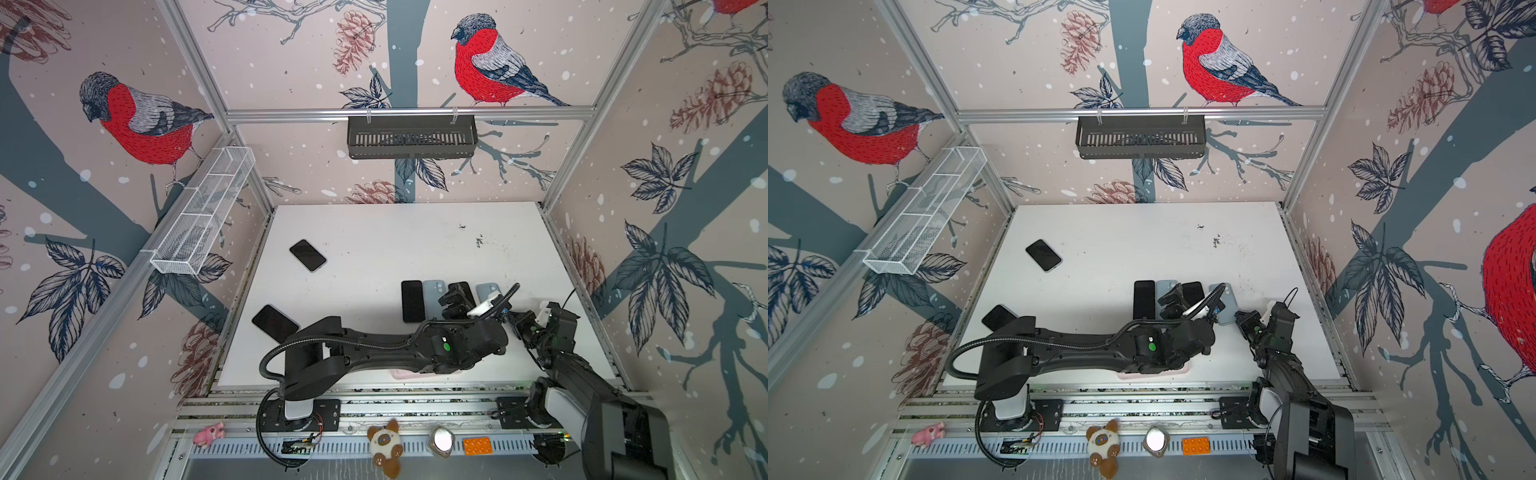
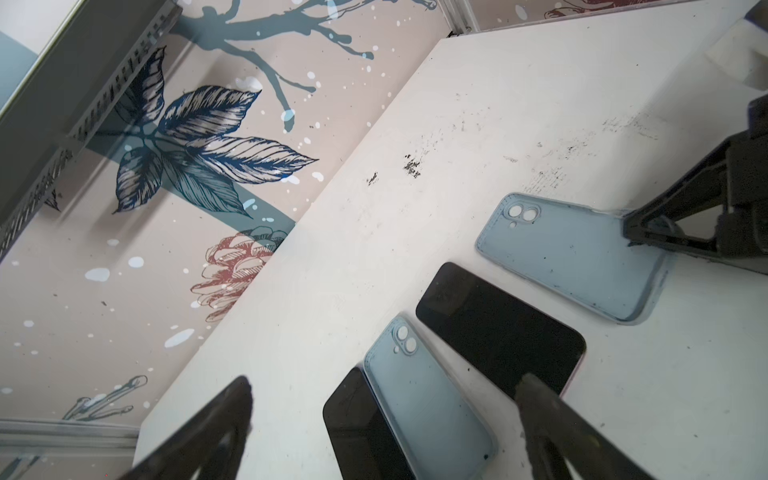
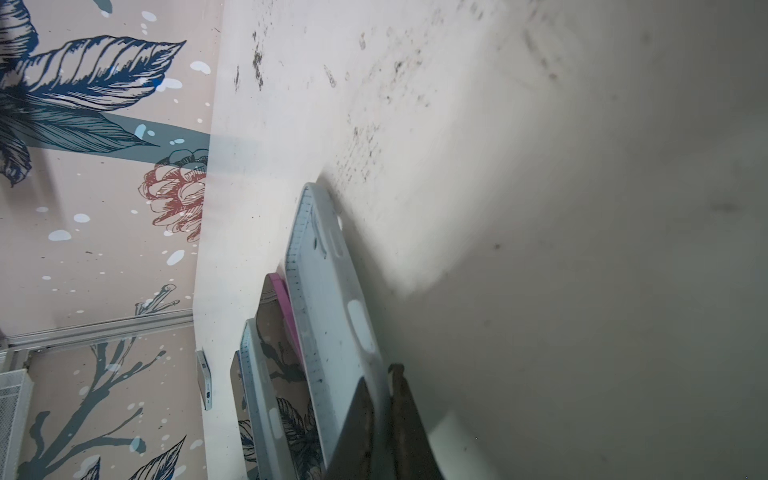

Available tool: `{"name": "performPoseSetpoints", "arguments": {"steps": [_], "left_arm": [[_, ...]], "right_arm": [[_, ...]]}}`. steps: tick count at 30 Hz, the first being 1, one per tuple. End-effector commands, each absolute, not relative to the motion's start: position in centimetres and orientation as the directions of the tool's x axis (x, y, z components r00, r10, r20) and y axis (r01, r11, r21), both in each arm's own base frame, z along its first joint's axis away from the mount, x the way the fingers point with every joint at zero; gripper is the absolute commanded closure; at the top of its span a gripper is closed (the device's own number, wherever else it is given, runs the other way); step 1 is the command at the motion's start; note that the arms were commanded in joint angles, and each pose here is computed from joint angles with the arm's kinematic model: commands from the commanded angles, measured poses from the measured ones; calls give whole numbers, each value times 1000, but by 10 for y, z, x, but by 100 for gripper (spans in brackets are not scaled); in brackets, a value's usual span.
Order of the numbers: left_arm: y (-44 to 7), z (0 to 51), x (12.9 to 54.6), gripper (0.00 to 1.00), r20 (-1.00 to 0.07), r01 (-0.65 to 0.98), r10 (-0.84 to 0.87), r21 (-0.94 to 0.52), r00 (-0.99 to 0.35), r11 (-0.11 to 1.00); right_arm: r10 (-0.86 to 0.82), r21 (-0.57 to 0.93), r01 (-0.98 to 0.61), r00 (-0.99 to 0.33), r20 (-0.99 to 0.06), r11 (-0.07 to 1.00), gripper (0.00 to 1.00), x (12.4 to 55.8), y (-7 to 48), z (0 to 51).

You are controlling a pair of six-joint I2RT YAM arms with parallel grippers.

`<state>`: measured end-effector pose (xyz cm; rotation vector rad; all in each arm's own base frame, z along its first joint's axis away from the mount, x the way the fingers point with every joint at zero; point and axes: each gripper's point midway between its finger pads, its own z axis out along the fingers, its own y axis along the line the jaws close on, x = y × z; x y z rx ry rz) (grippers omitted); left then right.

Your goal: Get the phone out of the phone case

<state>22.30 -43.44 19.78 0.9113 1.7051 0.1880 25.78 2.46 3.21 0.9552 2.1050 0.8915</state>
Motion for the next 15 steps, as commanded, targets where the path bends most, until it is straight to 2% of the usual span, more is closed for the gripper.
{"name": "performPoseSetpoints", "arguments": {"steps": [1, 10, 15], "left_arm": [[-418, 206, 218, 2, -823, 466, 548, 430, -150, 773], [-381, 258, 204, 2, -927, 474, 293, 154, -235, 867], [-361, 273, 199, 2, -944, 471, 222, 84, -244, 878]], "right_arm": [[799, 777, 334, -499, -335, 534, 100, 267, 23, 36], [795, 758, 349, -493, -352, 552, 100, 267, 33, 27], [812, 764, 369, -483, -329, 530, 100, 264, 37, 23]]}}
